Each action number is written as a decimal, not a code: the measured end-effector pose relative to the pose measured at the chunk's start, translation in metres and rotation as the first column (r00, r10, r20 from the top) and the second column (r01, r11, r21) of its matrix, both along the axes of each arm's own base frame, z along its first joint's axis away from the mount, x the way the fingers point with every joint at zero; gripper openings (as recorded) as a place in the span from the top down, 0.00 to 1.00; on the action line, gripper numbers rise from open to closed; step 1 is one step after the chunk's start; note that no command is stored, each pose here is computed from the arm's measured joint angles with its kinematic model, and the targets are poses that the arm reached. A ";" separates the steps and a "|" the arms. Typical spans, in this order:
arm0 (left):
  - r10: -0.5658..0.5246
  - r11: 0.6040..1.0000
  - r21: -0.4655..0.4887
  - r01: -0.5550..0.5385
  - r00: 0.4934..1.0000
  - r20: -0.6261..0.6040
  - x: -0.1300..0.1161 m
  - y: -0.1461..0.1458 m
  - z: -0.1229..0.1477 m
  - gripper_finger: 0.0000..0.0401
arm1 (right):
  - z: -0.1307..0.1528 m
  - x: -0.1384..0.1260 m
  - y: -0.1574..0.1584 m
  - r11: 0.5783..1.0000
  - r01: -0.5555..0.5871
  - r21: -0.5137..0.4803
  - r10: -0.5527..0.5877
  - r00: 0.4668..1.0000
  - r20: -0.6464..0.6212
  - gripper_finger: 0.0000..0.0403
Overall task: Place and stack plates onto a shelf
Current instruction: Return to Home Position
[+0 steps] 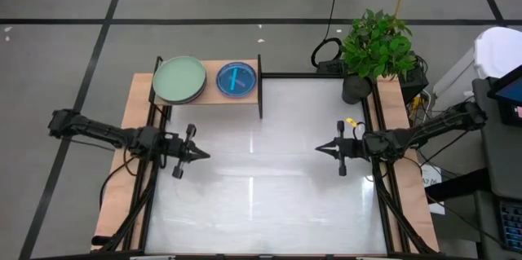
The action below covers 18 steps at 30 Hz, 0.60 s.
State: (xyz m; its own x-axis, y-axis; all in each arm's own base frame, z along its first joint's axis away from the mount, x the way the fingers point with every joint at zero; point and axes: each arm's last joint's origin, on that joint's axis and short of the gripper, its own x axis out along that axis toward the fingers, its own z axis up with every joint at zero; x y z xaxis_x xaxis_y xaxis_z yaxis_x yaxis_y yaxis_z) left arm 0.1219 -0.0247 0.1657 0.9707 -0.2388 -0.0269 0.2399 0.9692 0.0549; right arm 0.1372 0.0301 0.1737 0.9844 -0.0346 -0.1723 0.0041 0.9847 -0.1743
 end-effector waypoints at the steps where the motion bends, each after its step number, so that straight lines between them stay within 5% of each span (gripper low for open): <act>1: 0.008 1.000 0.005 -0.008 1.000 0.001 0.000 0.001 0.000 1.00 | -0.002 -0.001 0.000 1.000 -0.001 -0.006 0.001 1.000 -0.003 1.00; 18: 0.081 0.996 -0.037 -0.080 0.996 0.034 0.001 0.010 0.004 1.00 | -0.013 -0.016 -0.005 0.999 0.001 0.053 -0.005 0.998 0.067 1.00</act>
State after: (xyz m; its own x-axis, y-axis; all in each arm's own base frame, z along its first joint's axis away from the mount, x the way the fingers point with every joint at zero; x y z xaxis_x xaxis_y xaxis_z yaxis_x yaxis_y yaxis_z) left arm 0.1233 -0.0146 0.1700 0.9870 -0.1602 0.0148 0.1598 0.9868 0.0266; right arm 0.1209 0.0255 0.1603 0.9938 -0.0304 -0.1072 0.0173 0.9925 -0.1209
